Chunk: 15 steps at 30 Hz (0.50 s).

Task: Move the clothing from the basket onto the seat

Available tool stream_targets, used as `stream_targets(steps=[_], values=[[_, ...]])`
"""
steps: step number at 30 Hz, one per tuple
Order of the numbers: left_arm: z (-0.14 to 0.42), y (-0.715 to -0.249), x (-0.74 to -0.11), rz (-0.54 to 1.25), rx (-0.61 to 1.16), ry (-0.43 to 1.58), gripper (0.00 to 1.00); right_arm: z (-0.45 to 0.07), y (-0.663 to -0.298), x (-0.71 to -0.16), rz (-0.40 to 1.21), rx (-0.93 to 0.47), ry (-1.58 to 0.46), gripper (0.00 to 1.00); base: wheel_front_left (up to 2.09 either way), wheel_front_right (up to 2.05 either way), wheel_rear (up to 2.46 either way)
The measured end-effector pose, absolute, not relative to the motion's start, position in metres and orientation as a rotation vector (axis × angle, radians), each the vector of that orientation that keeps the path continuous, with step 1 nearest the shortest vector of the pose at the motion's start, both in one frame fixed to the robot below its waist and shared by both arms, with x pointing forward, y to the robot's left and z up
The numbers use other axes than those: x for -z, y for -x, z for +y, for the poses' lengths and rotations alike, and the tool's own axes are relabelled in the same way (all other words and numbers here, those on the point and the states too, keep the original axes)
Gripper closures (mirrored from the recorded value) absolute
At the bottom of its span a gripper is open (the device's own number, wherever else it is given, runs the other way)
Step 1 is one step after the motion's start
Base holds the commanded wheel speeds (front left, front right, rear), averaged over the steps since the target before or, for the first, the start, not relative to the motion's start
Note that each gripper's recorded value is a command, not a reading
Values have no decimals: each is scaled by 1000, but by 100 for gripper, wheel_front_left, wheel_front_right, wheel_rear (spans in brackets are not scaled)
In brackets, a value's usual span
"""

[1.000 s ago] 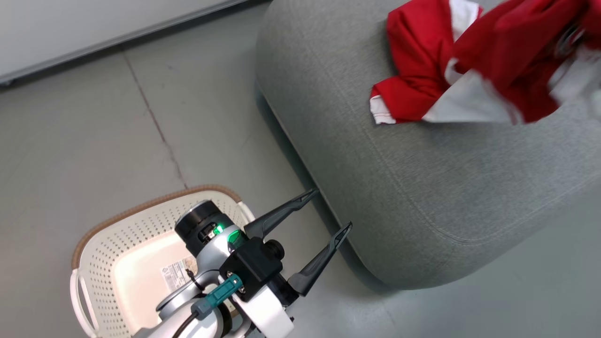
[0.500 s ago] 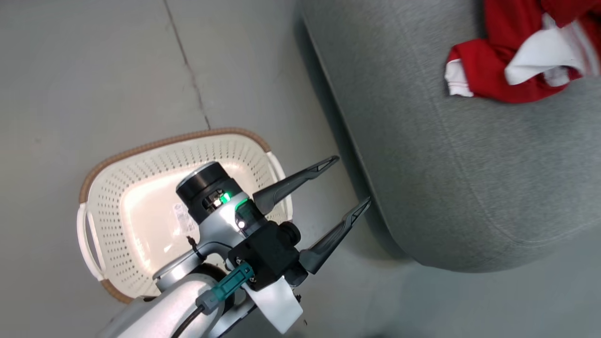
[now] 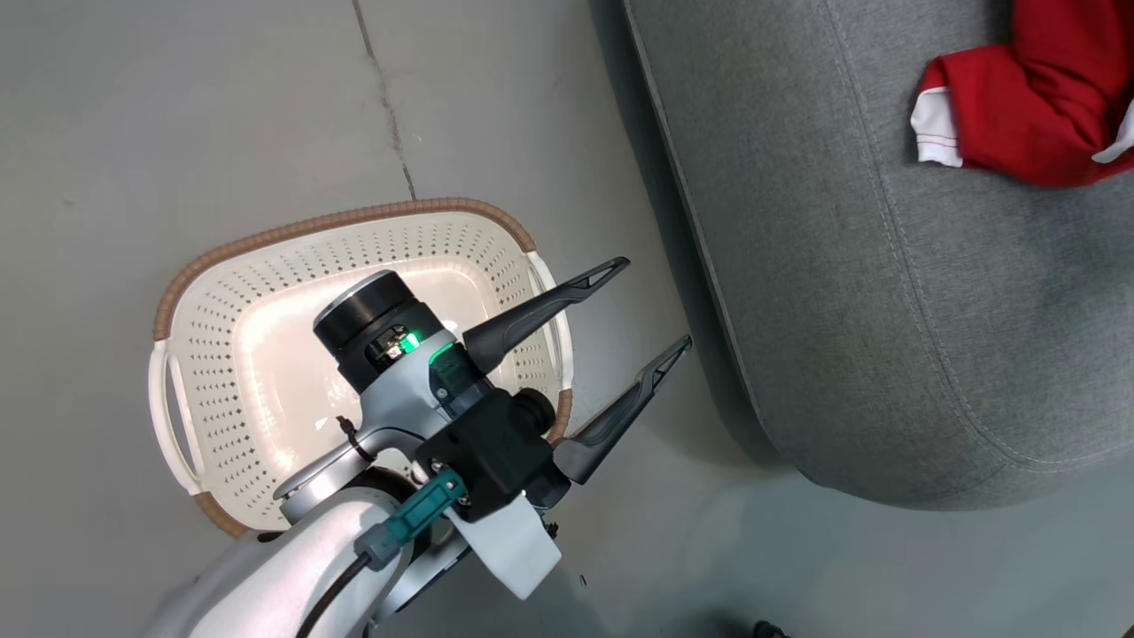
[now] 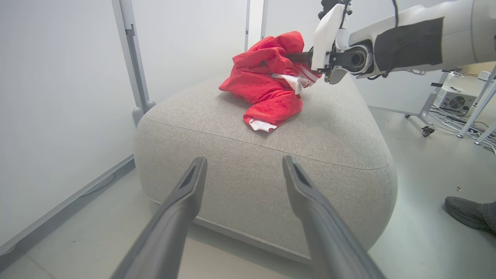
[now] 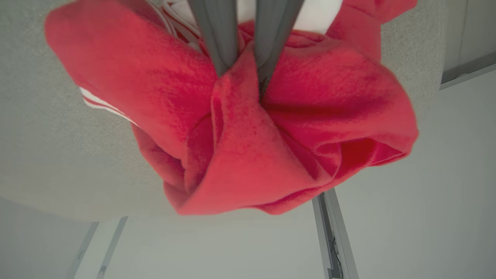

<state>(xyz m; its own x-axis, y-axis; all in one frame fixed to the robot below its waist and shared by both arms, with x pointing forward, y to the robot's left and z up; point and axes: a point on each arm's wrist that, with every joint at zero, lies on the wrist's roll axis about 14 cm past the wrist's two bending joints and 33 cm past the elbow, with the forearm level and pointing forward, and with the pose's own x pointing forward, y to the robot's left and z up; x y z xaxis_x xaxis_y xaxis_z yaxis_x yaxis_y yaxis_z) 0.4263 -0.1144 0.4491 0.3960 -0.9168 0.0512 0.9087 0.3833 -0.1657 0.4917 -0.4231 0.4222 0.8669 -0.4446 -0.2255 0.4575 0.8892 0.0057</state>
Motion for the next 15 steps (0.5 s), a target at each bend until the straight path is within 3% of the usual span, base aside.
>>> stream_targets(steps=[1,2,15], values=[[-114,-427,-451,46,1158,177,0,-424,-491,-425,217,474,-56,47,0,0,0],[-113,-428,-453,39,1152,176,0,-425,-488,-427,215,474,-55,0,0,0,0],[-102,-407,-495,-16,1067,188,0,-388,-439,-440,186,409,-76,0,0,0,0]])
